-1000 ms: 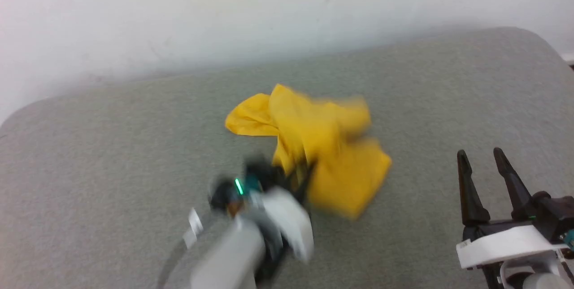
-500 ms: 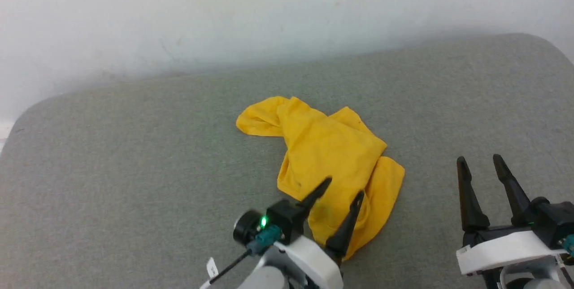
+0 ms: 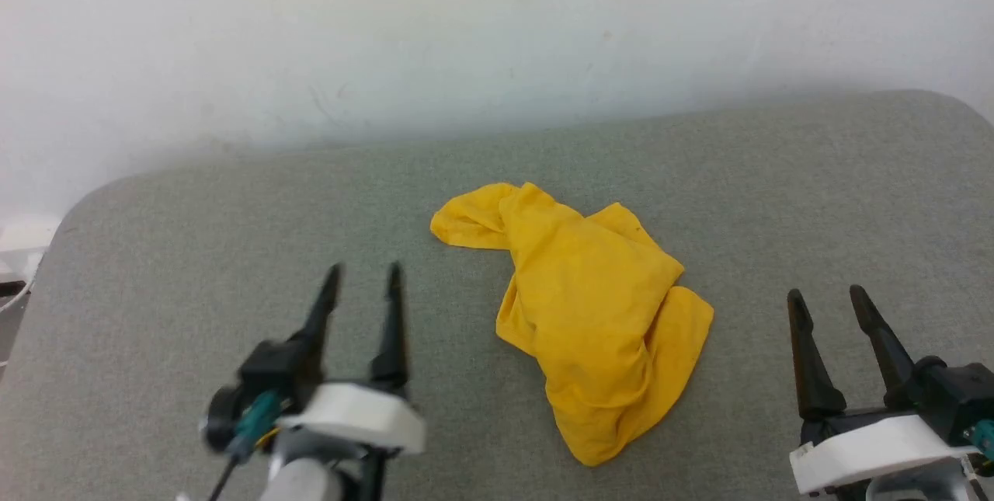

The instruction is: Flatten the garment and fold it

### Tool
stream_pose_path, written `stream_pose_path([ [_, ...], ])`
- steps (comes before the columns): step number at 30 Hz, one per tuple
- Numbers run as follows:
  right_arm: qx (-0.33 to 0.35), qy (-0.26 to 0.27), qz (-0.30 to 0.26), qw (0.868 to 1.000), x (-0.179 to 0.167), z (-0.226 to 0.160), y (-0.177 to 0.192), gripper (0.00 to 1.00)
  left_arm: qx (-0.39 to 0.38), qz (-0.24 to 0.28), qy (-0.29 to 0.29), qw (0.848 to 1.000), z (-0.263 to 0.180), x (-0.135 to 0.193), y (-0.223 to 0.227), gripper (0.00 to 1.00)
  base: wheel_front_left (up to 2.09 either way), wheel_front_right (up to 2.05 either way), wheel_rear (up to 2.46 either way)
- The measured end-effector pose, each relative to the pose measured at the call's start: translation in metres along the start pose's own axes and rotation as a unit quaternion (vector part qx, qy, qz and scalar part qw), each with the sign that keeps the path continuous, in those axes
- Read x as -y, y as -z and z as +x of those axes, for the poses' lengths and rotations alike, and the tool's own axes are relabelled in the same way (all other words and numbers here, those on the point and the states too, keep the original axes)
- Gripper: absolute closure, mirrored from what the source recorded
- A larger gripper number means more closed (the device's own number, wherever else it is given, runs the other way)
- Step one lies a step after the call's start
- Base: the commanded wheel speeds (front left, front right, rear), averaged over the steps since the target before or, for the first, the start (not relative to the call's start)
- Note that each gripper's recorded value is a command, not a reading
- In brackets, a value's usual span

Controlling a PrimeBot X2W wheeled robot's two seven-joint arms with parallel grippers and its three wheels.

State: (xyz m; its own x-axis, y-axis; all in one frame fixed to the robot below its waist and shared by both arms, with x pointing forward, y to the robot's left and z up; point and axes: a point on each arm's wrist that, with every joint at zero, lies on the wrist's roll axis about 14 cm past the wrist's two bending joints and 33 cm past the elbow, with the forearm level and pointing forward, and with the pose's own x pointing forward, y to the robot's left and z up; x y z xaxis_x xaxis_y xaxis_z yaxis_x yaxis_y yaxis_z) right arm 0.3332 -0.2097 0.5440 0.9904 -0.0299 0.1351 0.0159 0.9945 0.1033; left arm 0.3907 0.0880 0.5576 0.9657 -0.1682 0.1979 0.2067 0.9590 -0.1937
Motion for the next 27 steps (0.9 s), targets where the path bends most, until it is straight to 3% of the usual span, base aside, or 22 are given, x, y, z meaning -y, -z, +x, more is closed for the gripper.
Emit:
stream_pose_path([
  [7, -0.009, 0.000, -0.001, 1.000, 0.000, -0.006, 0.002, 0.00, -0.039, 0.038, -0.085, 0.995, -0.037, -0.068, 0.017, 0.00, 0.00, 0.00, 0.00],
  [13, -0.041, 0.005, 0.004, 0.999, 0.004, 0.000, 0.016, 0.00, -0.040, 0.047, -0.096, 0.994, -0.047, -0.079, 0.015, 0.00, 0.00, 0.00, 0.00],
  [16, -0.091, 0.015, 0.015, 0.996, 0.010, 0.006, 0.040, 0.00, -0.037, 0.041, -0.093, 0.994, -0.048, -0.078, 0.013, 0.00, 0.00, 0.00, 0.00],
  [20, -0.197, 0.025, 0.036, 0.979, 0.015, 0.019, 0.088, 0.00, -0.041, 0.036, -0.093, 0.994, -0.050, -0.079, 0.016, 0.00, 0.00, 0.00, 0.00],
  [27, -0.358, -0.016, 0.045, 0.932, -0.008, 0.044, 0.143, 0.00, -0.031, 0.031, -0.087, 0.995, -0.041, -0.079, 0.011, 0.00, 0.00, 0.00, 0.00],
])
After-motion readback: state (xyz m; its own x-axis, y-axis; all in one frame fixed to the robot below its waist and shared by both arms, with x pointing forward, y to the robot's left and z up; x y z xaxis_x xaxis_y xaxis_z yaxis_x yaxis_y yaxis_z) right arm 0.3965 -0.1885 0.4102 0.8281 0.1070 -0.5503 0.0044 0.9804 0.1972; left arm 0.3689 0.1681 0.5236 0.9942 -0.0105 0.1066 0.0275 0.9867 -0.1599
